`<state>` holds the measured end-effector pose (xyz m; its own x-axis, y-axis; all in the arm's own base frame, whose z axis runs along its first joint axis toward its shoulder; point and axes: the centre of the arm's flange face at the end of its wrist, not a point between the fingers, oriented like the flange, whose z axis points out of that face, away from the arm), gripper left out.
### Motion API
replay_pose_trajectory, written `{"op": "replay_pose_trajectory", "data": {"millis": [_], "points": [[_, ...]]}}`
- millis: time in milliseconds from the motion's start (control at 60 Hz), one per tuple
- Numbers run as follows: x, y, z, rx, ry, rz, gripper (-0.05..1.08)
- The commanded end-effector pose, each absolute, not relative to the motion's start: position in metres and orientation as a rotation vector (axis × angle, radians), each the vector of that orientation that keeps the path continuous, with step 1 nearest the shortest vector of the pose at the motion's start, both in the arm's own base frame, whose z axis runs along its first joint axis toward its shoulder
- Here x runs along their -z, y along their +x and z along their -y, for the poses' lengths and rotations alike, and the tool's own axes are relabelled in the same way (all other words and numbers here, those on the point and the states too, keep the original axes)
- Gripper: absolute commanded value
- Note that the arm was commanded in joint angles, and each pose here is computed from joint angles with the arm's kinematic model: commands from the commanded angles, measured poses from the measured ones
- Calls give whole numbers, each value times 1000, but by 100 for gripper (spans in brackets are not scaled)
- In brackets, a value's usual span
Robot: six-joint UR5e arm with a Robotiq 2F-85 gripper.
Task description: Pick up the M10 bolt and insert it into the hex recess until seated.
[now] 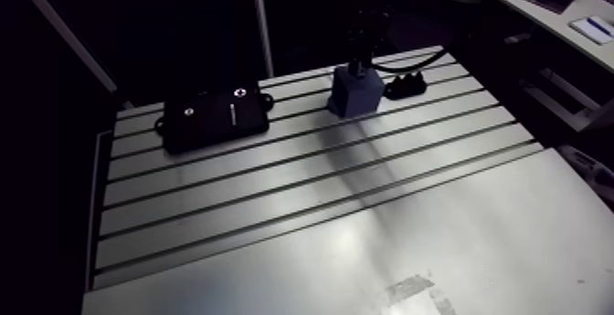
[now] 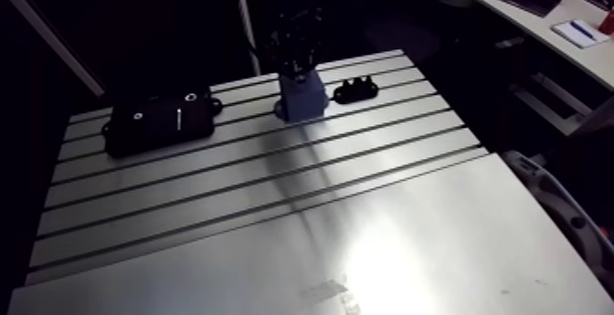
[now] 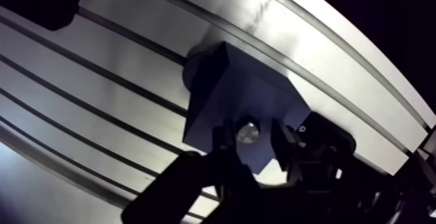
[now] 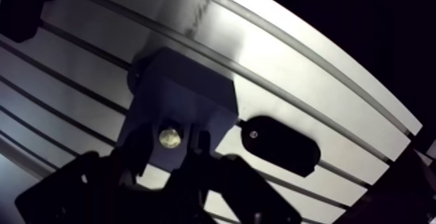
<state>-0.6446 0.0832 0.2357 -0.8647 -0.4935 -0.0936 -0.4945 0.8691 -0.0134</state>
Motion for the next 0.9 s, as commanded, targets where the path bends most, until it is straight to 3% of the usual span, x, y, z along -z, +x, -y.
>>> {"op": "replay_pose_trajectory", "data": {"millis": [17, 350, 383, 483, 583, 733, 900], "points": [[-241, -647, -84, -23, -810, -2947, 24], [-251, -642, -80, -36, -712, -2984, 27], [-254, -641, -80, -41, -666, -2995, 30], [-257, -637, -81, -24, -490, -3010, 45], [-264, -634, -81, -33, -370, -3031, 55], [-277, -630, -80, -50, -247, -3057, 62], [-274, -626, -79, -38, -200, -3041, 66]]}}
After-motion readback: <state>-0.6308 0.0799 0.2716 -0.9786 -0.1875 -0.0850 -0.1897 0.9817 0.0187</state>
